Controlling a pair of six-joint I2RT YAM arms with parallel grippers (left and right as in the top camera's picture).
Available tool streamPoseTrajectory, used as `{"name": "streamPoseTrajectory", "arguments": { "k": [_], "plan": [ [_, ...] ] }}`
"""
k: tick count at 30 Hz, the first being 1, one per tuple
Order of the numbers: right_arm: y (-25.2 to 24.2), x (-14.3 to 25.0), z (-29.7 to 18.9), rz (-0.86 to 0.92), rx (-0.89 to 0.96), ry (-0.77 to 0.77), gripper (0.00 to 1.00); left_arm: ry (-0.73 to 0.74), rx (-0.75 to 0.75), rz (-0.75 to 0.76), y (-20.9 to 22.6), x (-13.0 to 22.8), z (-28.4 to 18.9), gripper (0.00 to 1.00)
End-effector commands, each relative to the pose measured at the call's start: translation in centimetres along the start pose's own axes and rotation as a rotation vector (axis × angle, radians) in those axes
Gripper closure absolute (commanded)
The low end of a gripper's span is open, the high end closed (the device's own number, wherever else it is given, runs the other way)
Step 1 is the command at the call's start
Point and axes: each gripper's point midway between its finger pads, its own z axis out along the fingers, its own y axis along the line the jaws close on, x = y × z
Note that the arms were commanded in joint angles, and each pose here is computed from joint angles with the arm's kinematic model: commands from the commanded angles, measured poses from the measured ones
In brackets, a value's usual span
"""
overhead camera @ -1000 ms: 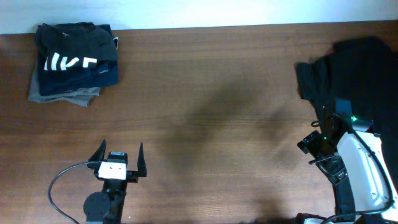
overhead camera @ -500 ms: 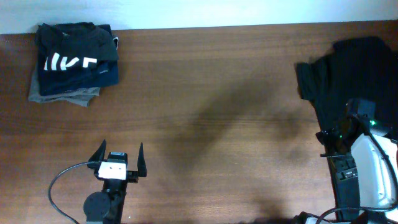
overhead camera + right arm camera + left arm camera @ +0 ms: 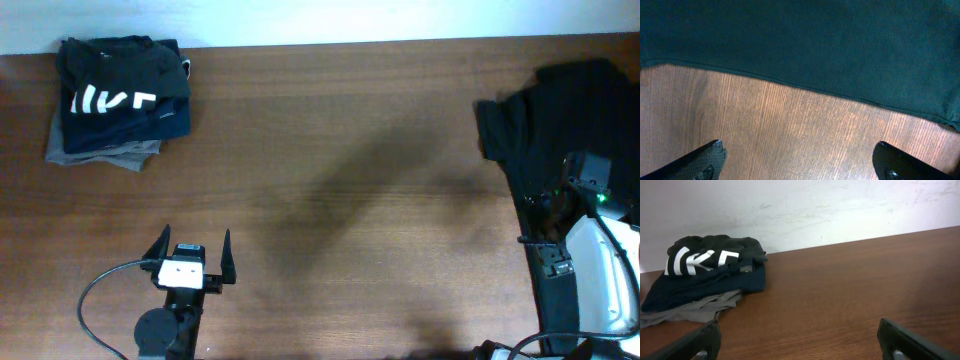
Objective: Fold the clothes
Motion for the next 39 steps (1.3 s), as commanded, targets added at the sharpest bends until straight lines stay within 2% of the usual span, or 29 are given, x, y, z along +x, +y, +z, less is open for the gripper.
{"name": "streamPoseTrajectory", "arguments": {
  "k": [1, 6, 15, 20, 24, 26, 28, 33, 36, 39],
  "plan": [
    [-0.1, -0.3, 0.2, 0.019, 0.003, -0.008, 0.01, -0.022, 0.0, 0.022, 0.0, -0.4, 0.0, 0.01],
    [-0.2, -0.2, 0.2, 0.018, 0.005, -0.007, 0.01, -0.158, -0.082, 0.041, 1.5, -3.8, -0.4, 0.01],
    [0.6, -0.8, 0.2, 0.025, -0.028, -0.029, 0.02, -0.38, 0.021, 0.032, -0.2, -9.2, -1.4, 0.01],
    [1.0, -1.0, 0.2, 0.027, -0.043, -0.039, 0.01, -0.346, 0.096, 0.025, -1.1, -11.4, -0.2, 0.01],
    [1.0, -1.0, 0.2, 0.027, -0.045, -0.035, 0.01, -0.27, 0.147, 0.043, -1.3, -14.9, 3.0, 0.01],
    [1.1, -0.8, 0.2, 0.027, -0.051, -0.026, 0.02, -0.216, 0.229, 0.079, -2.4, -16.8, 5.7, 0.01],
    [1.2, -0.7, 0.2, 0.026, -0.055, -0.019, 0.01, -0.182, 0.378, 0.104, -4.5, -18.6, 8.2, 0.0],
    [0.7, -0.2, 0.2, -0.007, -0.037, 0.0, 0.02, -0.222, 0.696, 0.117, -8.4, -23.2, 13.1, 0.01],
    [0.4, 0.0, 0.2, -0.029, -0.025, 0.008, 0.01, -0.232, 0.838, 0.12, -10.3, -24.2, 15.8, 0.01],
    [0.4, -0.1, 0.2, -0.034, -0.026, 0.007, 0.01, -0.156, 0.931, 0.082, -13.2, -23.4, 19.4, 0.01]
  ]
}}
